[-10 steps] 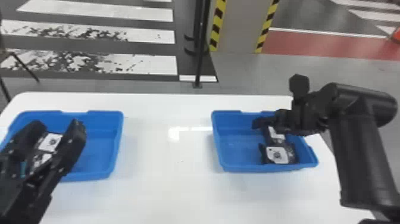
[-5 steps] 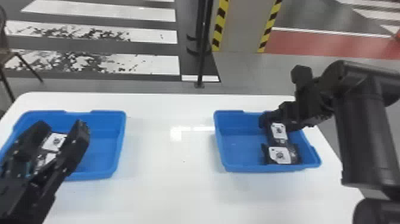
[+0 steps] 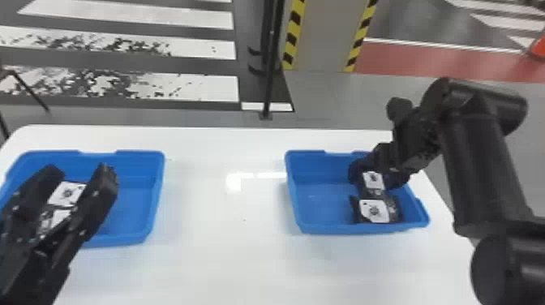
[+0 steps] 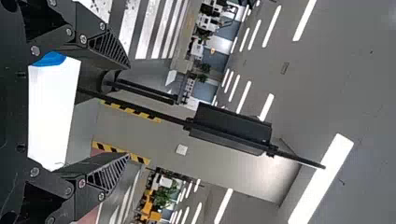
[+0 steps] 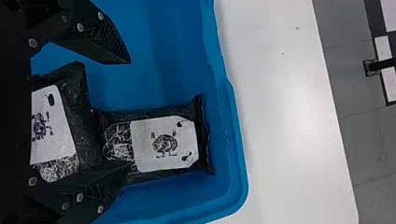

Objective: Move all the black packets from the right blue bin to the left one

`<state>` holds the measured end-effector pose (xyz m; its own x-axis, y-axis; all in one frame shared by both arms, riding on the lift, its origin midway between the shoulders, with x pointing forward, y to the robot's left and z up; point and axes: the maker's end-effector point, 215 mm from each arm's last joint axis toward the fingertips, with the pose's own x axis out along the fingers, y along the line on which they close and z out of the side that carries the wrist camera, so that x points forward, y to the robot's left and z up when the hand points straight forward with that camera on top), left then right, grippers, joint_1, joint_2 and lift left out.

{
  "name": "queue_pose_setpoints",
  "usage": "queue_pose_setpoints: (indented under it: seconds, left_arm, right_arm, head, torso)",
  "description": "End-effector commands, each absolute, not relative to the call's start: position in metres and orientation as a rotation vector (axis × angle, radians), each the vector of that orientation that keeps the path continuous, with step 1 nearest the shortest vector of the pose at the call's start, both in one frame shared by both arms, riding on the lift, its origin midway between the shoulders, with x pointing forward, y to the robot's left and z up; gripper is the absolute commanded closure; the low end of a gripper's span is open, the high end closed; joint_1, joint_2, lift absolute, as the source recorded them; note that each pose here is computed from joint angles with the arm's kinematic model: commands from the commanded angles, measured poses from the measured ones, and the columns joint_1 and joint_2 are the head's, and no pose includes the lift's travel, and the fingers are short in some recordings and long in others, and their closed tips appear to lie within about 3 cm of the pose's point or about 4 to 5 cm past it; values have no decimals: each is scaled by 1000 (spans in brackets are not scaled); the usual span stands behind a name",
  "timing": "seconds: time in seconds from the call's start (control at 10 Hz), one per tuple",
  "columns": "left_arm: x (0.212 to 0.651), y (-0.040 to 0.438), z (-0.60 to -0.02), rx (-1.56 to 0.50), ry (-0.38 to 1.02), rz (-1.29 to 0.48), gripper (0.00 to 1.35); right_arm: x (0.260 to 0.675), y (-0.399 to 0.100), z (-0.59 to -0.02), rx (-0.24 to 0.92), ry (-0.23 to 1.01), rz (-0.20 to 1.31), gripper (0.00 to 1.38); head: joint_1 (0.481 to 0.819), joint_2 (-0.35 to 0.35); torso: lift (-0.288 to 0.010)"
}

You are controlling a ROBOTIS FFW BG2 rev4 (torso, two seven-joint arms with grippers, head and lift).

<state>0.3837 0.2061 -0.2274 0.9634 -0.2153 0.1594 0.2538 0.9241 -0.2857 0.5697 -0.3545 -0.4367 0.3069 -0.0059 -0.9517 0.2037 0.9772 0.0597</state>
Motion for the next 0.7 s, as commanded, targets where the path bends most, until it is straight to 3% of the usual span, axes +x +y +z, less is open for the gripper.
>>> queue_pose_setpoints:
  seconds: [0.0,0.6]
  left_arm:
    - [384,206,-227,-312,-128,-241,409]
    - [384,209,-227,-318,-137,-231,409]
  right_arm:
    - [566,-368,-439,158,1269,-178,280]
    - [544,-376,-462,163,1336,-195,280]
  head:
    - [695,-172]
    - [695,-202]
  torso:
    - [-140]
    - [-140]
